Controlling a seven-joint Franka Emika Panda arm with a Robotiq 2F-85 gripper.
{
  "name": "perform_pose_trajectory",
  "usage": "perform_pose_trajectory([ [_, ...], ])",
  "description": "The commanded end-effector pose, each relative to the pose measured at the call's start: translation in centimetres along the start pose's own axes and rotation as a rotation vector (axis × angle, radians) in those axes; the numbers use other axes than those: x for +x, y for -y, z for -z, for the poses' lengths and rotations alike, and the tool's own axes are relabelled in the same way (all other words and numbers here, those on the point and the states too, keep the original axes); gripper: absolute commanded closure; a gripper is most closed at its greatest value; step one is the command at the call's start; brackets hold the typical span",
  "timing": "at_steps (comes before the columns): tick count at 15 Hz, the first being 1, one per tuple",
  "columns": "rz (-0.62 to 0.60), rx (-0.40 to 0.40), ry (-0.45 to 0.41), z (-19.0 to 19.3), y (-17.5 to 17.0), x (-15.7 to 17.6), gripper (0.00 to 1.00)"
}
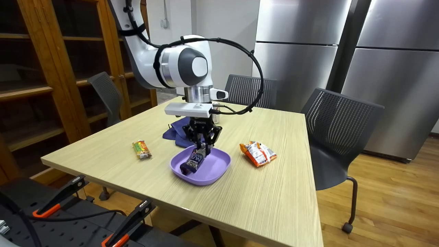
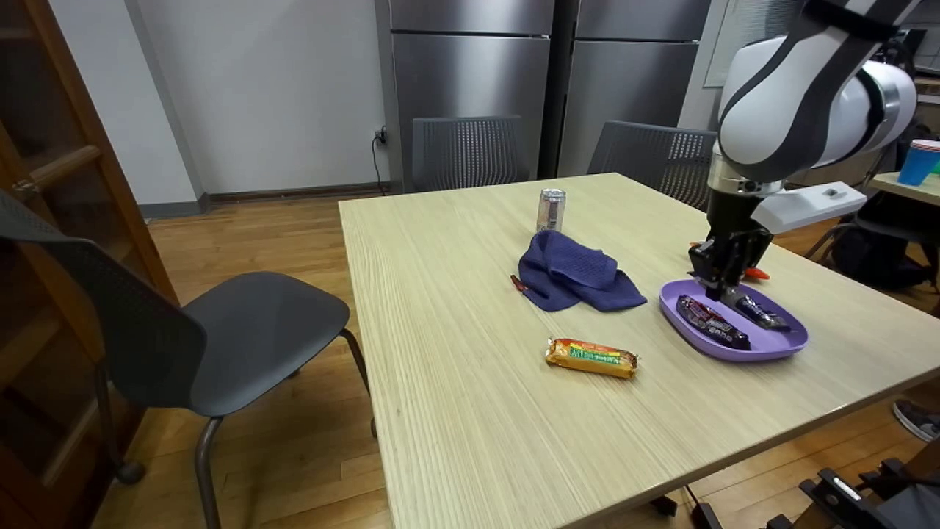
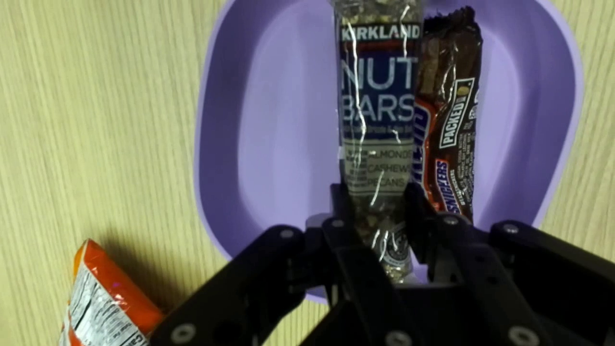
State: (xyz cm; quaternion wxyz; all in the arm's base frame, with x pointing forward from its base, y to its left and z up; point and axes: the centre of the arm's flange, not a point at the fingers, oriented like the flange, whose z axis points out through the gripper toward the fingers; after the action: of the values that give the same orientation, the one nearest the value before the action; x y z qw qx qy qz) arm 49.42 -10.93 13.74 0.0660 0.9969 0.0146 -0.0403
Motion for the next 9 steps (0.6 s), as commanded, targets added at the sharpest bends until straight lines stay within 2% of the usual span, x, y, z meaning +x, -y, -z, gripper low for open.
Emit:
perform_pose_trajectory([
  [1,-0.028,-0.012,0.007,0.54,0.55,-0.99,0.92],
  [9,-0.037,-0.01,0.016,0.26,0.65,-0.32,0.92],
])
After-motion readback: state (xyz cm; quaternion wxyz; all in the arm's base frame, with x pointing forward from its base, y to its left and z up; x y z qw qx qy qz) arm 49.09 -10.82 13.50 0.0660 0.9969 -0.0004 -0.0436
